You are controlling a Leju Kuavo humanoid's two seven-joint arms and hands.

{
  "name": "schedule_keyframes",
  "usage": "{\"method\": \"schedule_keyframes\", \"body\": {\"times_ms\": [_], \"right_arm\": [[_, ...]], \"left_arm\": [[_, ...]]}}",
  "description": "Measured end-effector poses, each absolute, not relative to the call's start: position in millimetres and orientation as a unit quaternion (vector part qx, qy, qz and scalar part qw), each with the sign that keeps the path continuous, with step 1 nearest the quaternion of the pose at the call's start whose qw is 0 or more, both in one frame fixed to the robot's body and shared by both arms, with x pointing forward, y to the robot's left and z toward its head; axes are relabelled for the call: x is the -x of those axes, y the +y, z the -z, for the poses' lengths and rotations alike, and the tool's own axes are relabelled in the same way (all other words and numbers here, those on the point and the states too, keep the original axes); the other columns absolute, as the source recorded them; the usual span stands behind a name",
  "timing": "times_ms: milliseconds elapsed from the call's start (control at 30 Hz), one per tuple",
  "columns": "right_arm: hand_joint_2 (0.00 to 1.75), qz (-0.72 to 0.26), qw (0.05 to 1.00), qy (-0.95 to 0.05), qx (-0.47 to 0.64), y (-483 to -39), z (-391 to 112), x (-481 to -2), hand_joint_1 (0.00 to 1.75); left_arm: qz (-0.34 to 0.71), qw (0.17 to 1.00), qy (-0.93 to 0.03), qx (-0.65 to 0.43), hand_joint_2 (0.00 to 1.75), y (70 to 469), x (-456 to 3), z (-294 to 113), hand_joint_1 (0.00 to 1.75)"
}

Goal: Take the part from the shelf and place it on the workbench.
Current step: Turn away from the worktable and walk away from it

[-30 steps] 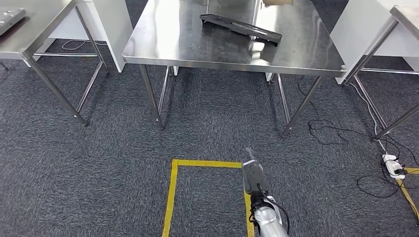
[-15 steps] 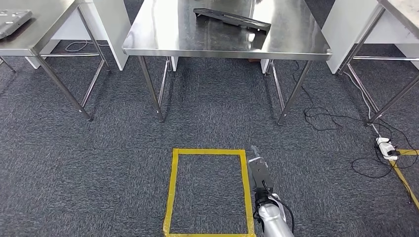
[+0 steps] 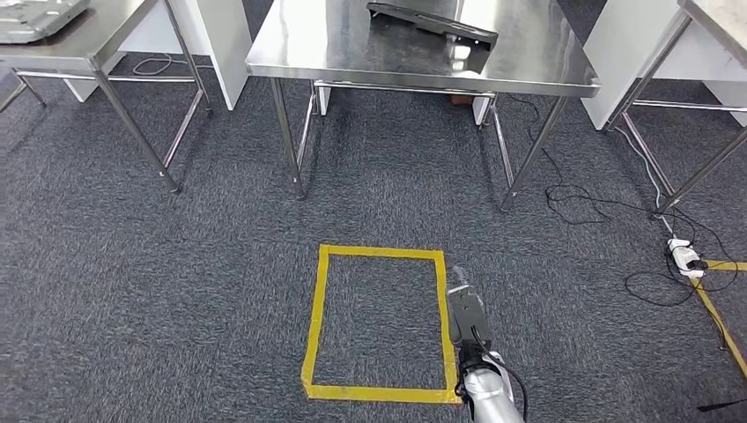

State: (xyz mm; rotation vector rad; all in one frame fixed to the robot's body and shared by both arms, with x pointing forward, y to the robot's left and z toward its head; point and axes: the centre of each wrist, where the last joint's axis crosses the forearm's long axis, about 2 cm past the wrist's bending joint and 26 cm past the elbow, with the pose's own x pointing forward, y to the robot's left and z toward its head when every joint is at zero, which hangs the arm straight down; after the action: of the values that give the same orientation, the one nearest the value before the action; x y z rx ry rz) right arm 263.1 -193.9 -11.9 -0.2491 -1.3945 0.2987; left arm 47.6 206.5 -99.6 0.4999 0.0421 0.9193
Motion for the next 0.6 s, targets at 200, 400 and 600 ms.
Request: {"method": "schedule_keyframes", "body": {"times_ms": [200,400,600], "right_arm": [[0.00,-0.138,0.830,-0.497,0.214,-227.1,36.7,-238.9,0.00],[0.00,-0.169,0.916,-0.247,0.267,-260.8,75.5,-170.9,0.00],[0.00,-0.156,0.947,-0.106,0.259,-271.1,99.9,-93.6,0.00]], "left_arm": [[-0.433,0.875,-0.011,-0.219,0.00,215.4,-47.8,101.9,0.00],[-0.411,0.886,-0.026,-0.214,0.00,224.4,-46.6,103.6,0.00],[-0.373,0.903,-0.030,-0.212,0.00,234.1,-41.8,105.5,0.00]]}}
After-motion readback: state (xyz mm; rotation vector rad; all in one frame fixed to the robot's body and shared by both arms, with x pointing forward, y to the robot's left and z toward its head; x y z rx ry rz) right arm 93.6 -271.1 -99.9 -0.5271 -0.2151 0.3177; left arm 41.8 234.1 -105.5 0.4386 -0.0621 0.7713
